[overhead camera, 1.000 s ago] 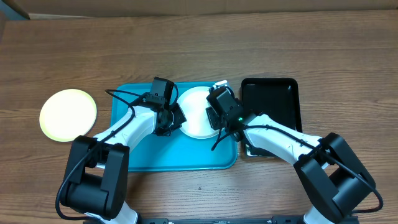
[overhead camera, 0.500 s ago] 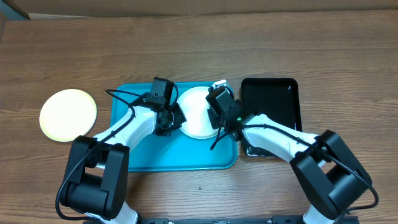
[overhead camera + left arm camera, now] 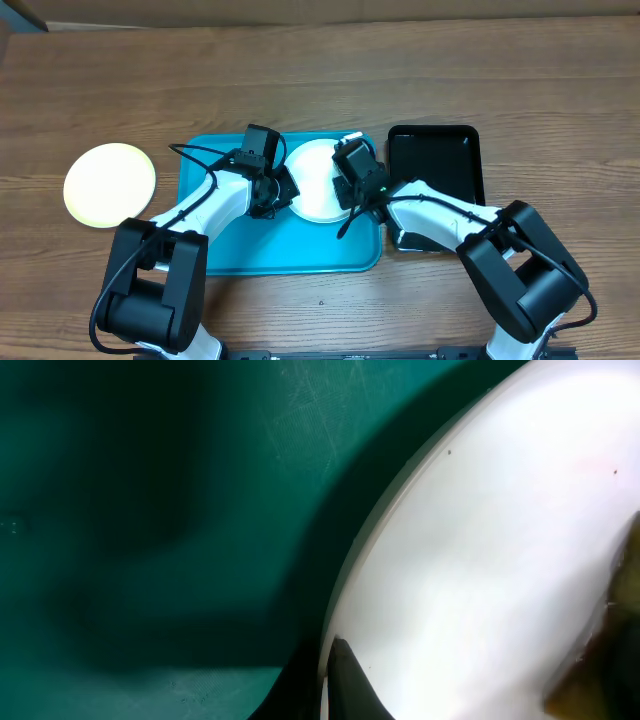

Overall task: Clean dirty plates on tray and stack at the side
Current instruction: 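Scrub the white plate with the sponge in the right gripper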

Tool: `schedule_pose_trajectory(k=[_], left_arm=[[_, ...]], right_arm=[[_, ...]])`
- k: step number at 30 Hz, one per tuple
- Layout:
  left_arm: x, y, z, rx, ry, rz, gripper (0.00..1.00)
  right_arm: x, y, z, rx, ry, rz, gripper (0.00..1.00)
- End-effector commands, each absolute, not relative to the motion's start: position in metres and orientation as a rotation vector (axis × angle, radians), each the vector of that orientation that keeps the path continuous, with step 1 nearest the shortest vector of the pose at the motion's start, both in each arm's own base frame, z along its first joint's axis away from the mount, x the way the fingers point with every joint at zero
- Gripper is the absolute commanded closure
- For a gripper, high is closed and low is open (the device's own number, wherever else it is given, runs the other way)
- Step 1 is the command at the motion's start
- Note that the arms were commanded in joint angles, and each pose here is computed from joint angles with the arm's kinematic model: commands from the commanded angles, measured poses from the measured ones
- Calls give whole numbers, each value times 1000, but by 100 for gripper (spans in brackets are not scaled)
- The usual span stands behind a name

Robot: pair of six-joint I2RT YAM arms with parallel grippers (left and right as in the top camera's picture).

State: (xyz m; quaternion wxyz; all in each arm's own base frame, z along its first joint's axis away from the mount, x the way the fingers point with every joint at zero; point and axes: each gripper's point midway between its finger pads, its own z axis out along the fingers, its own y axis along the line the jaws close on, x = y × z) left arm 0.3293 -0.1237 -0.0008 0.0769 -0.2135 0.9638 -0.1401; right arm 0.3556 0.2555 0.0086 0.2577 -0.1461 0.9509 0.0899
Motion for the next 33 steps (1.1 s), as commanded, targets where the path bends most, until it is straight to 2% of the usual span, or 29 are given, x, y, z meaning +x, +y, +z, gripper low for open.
schedule_pose_trajectory(k=[1,7,11,17,20,25,33], left_arm=[[292,-110,-42,-693,3016,-263,96],[291,-110,-42,-692,3018,-263,96],[291,-110,-42,-682,3022,-260,96],[291,-109,-42,-678,3022,-258,96],[291,-109,-42,-678,3021,-260,96],[292,-110,-42,-677,3019,-265,96],[292,-110,-42,-682,3018,-265,96]], right_arm=[[321,284,-11,-389,2717,506,96],[330,308,8,-364,2646,680,96],[345,322,48,-373,2563,841,96],[375,302,98,-293,2457,862,96],[378,284,91,-251,2498,808,96],[377,241,56,-138,2601,513,96],[350,229,13,-136,2691,464,96]])
